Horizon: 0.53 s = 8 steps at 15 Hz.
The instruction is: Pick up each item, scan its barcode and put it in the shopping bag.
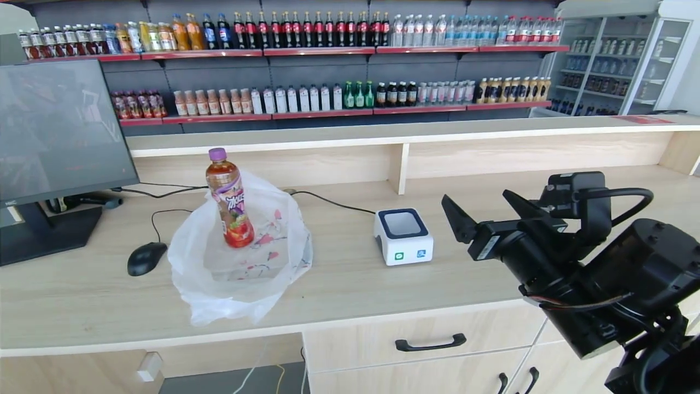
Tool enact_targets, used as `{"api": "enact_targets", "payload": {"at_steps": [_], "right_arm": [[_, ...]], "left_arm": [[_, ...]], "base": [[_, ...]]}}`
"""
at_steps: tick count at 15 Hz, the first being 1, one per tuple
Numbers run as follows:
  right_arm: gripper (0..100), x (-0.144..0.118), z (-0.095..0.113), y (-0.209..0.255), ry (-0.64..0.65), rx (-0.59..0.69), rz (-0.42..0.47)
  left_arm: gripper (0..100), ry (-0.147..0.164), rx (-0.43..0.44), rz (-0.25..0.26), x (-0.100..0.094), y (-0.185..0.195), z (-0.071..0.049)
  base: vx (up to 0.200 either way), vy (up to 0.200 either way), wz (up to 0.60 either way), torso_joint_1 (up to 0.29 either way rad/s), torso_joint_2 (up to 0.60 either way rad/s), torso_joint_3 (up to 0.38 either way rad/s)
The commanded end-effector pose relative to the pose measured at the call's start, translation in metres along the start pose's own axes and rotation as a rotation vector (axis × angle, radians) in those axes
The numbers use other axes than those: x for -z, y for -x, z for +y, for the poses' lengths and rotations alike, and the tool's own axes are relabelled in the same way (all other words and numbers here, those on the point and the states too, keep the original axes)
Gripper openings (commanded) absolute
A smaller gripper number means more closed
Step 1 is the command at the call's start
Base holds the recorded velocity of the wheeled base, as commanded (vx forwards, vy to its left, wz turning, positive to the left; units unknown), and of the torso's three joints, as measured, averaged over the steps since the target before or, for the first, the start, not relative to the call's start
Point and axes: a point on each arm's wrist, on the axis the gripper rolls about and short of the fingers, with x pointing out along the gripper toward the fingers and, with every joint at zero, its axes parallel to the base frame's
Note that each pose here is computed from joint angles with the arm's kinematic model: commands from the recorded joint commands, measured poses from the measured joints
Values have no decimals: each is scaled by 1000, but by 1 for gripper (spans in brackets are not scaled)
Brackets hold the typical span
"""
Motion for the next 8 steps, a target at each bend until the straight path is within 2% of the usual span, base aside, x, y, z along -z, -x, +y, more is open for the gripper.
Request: {"api": "enact_targets", "payload": {"at_steps": [1, 8], "right_arm": [[100, 2, 1, 0, 2, -2, 5], [100, 8, 0, -2, 9, 2, 24]], "left_arm": [[0, 0, -1, -1, 0, 0, 0], [0, 0, 2, -2, 0, 0, 0]], "base": [[0, -200, 0, -2, 2, 7], [0, -200, 0, 2, 5, 3]]}}
